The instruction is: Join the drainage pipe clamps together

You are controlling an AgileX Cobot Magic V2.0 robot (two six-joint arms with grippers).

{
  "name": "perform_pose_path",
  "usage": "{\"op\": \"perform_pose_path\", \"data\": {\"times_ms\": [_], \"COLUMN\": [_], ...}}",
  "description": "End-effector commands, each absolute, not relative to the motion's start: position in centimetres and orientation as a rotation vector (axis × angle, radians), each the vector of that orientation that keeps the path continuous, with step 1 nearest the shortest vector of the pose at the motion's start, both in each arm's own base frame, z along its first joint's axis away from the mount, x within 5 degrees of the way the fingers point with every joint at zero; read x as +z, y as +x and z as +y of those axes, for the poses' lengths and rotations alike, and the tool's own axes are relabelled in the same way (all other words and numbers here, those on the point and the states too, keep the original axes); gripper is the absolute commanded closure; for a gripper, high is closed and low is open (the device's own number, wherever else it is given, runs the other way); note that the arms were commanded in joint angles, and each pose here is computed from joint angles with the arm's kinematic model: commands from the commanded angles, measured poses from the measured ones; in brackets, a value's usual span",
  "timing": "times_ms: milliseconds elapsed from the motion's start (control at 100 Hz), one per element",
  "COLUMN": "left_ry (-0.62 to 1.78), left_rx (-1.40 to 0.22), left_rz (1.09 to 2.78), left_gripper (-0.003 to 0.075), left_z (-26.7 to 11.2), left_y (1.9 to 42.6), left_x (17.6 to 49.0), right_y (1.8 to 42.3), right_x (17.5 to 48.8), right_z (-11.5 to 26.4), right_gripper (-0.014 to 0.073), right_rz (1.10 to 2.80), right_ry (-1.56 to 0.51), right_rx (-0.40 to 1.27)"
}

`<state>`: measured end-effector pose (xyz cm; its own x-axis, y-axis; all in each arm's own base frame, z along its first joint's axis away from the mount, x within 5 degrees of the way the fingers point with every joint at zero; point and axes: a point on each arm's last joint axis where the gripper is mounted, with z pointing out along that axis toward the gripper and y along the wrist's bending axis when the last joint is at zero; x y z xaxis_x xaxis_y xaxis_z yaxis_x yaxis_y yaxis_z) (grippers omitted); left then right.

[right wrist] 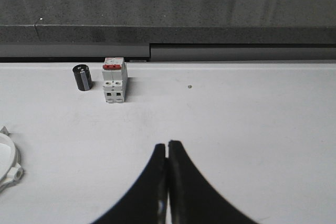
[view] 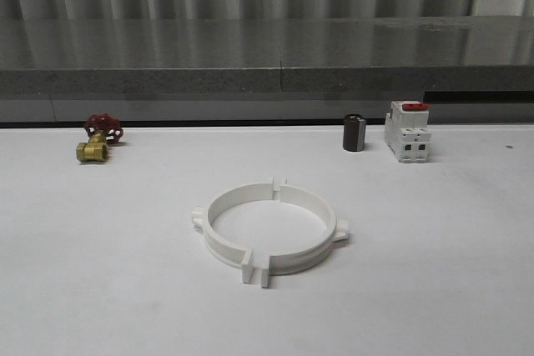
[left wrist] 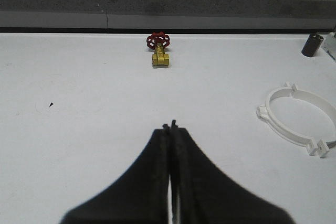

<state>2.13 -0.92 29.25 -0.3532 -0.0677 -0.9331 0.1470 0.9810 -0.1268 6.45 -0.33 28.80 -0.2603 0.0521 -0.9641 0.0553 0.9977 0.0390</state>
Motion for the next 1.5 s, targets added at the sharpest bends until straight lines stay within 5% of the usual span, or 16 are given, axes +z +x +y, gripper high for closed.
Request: {"op": "perform_pose_path", "data": {"times_ms": [0,360,770,1490], "left_ry": [0.042,0.042,0.042,0.042], "left_rx": [-0.241,-0.241,-0.241,-0.243], "left_rz": [1.838,1.838,1.838,1.838], "left_gripper": [0.074,0.074,0.074,0.074], "left_z": [-1.0,-1.0,-1.0,-1.0], "left_y": [2.3,2.3,2.3,2.3], "left_x": [30.6,30.6,30.6,30.6], "right_y": [6.1,4.1,5.4,5.2], "right_x": [29.7,27.4,21.4,22.1], "right_z": [-0.4,-0.3,-0.2,-0.2], "right_gripper": [0.0663,0.0663,0.0661,0.0661], "right_rz": [1.724,1.543,1.417,1.357], "right_ry": [0.069,0.05,0.022,0.066], "right_rx": [-0.022,-0.033,-0.027,0.023]}}
